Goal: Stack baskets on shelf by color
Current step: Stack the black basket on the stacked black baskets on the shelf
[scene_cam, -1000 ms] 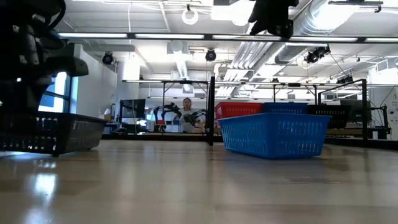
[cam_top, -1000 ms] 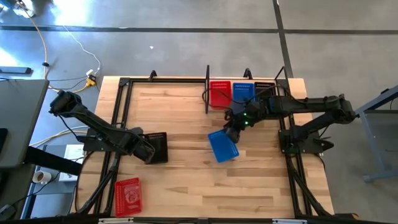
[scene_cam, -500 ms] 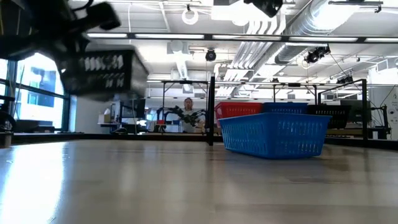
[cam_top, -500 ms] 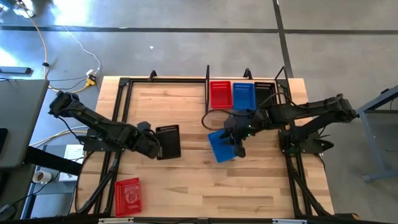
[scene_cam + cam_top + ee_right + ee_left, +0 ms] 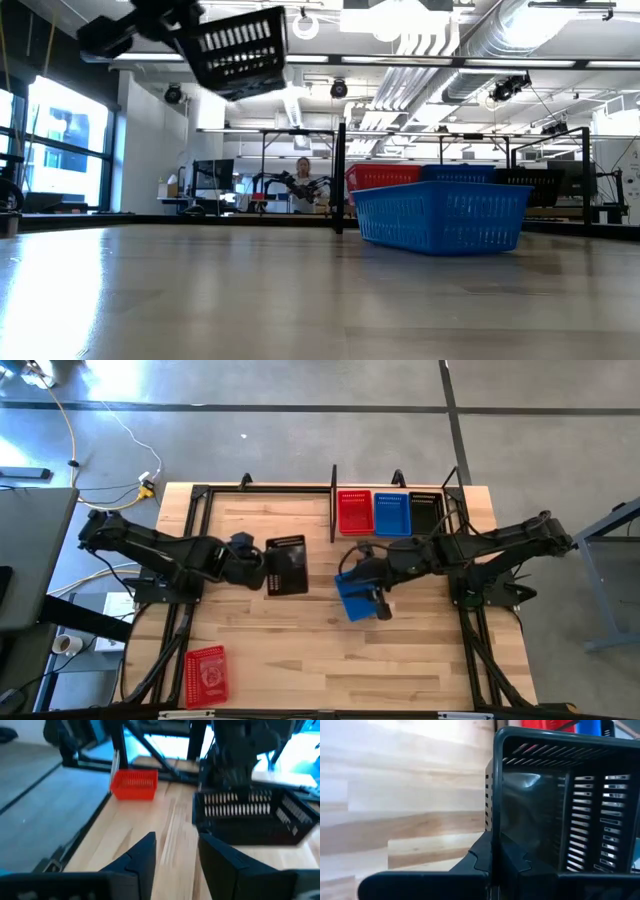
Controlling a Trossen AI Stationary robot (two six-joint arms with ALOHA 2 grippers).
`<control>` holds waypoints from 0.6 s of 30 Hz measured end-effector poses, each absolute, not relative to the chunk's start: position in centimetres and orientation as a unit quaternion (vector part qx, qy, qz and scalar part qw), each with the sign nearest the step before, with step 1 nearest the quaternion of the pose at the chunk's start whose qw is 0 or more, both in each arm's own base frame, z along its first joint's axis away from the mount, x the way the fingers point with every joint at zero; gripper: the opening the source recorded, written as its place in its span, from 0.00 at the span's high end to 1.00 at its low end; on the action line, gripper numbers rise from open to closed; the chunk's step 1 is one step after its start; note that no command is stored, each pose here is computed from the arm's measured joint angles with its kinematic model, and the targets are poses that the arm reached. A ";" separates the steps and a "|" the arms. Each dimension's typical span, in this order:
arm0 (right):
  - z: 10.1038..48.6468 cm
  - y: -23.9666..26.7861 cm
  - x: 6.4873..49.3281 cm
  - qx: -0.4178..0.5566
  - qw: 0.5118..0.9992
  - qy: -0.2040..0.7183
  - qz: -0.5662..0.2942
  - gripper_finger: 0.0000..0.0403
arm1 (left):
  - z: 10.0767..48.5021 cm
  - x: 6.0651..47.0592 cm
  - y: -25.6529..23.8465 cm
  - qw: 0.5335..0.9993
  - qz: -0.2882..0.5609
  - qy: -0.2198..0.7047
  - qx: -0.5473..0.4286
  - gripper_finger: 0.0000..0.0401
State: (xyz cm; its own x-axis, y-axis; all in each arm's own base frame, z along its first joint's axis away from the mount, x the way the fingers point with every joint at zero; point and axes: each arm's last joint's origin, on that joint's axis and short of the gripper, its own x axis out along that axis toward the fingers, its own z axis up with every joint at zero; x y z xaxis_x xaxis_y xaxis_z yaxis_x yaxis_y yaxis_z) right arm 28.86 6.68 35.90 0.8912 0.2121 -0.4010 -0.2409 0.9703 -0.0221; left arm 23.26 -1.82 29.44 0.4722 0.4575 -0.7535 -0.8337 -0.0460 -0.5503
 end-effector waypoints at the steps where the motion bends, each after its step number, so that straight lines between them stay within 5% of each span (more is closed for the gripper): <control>1: 36.0 6.7 28.9 -0.035 0.973 0.195 0.117 0.65 | 29.8 23.5 -1.6 0.671 0.484 0.176 -0.533 1.00; 18: 35.6 7.1 31.4 -0.069 0.972 0.192 0.118 0.62 | 31.0 28.1 0.6 0.671 0.526 0.254 -0.456 1.00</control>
State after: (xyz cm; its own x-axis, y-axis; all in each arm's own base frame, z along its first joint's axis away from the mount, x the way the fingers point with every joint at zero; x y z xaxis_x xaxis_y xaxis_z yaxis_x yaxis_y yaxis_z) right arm 31.40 7.11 35.56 0.8985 0.2034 -0.3891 -0.2561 0.9626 -0.0882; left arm 28.09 0.61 30.96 0.3170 0.4751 -0.8209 -0.9381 0.0294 -0.3452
